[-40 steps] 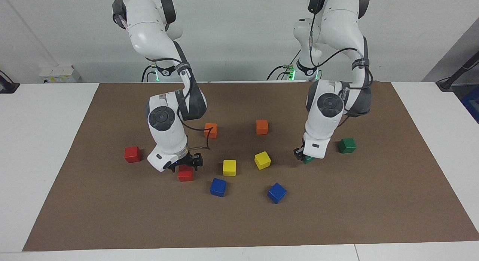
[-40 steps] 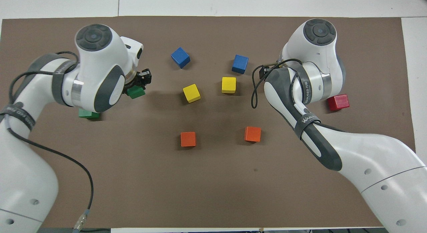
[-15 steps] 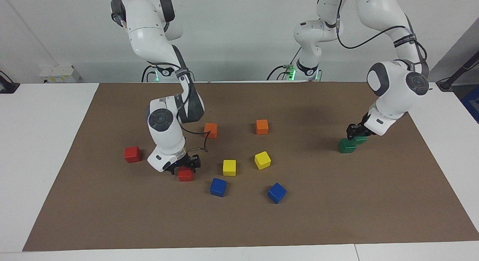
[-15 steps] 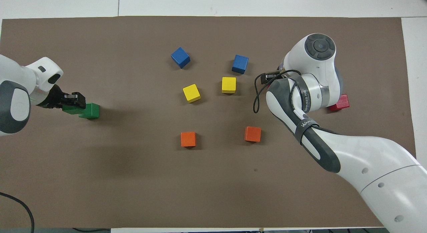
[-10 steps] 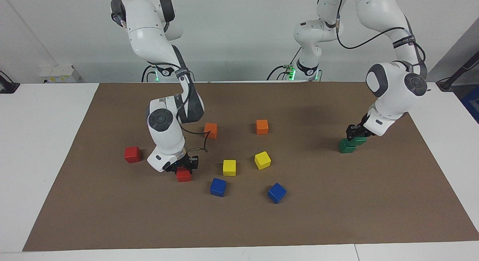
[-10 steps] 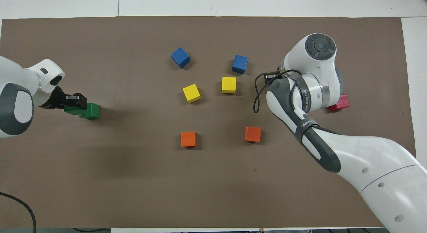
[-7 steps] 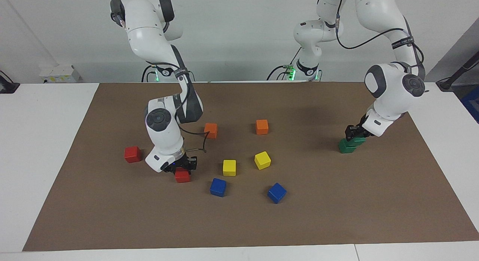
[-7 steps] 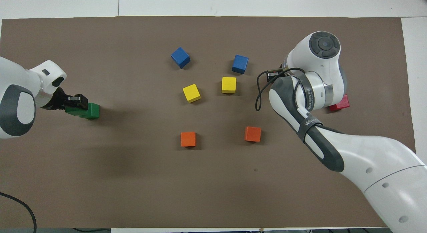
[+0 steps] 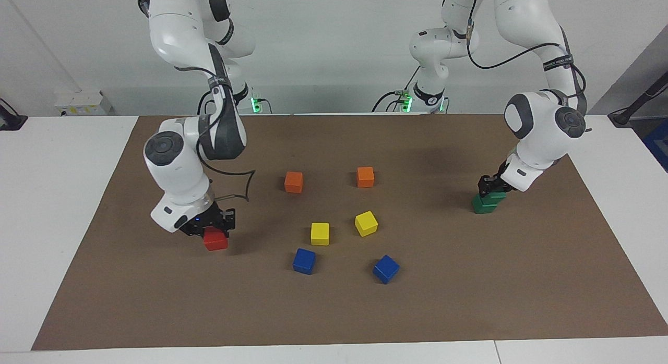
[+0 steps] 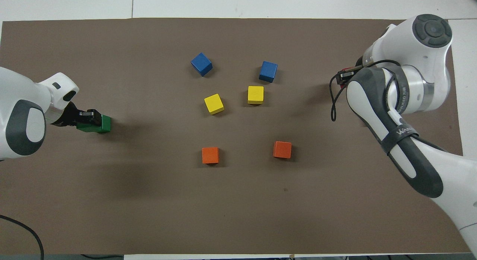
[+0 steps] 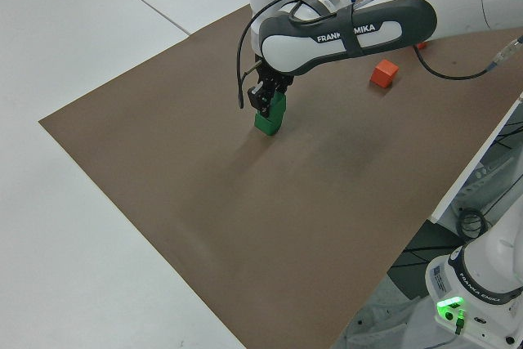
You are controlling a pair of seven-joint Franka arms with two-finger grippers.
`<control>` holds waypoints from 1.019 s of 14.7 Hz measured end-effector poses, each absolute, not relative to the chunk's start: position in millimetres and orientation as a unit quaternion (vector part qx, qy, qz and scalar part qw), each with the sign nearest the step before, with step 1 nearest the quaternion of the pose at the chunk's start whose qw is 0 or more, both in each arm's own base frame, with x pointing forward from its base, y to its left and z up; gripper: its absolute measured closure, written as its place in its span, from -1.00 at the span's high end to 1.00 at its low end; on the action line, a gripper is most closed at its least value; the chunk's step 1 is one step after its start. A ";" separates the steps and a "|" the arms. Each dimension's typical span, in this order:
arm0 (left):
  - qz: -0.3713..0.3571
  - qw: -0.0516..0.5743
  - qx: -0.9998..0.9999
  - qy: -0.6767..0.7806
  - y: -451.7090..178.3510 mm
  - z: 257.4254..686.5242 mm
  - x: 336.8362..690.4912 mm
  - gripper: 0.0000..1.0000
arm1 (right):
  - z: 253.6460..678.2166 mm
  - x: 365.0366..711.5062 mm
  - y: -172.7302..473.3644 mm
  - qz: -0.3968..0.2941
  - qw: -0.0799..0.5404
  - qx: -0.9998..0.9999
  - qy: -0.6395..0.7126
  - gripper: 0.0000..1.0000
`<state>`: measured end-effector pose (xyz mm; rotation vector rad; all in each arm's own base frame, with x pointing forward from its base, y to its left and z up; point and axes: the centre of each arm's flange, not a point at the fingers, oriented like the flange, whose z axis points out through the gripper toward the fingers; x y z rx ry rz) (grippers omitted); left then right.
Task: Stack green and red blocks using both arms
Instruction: 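Lower green beside green with the left gripper while the right gripper carries red, then open the left gripper and withdraw it from the green blocks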
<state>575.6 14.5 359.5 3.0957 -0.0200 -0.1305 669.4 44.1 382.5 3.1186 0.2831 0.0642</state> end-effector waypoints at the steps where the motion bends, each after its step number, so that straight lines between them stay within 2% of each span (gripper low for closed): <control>1: -0.042 0.021 0.999 -0.007 14.4 359.5 574.9 0.09 | 386.7 663.6 34.4 0.016 0.005 0.995 0.098 0.10; 7: -0.042 0.021 0.999 -0.007 13.6 359.6 573.0 0.10 | 390.3 613.9 8.0 -0.001 0.004 0.995 0.099 0.10; 8: -0.042 0.022 0.999 -0.007 12.8 359.3 572.7 0.16 | 389.5 605.9 -4.5 0.002 0.004 0.995 0.101 0.10; 11: -0.045 0.022 0.999 -0.007 11.4 356.5 571.0 0.72 | 382.3 584.3 -45.5 0.000 0.004 0.995 0.098 0.10; 12: -0.046 0.022 0.999 -0.007 11.4 356.0 570.8 0.97 | 379.5 579.6 -54.2 0.000 0.004 0.995 0.095 0.10; 15: -0.044 0.022 0.999 -0.007 11.5 356.7 570.9 1.00 | 371.8 571.0 -61.3 0.001 0.004 0.996 0.091 0.10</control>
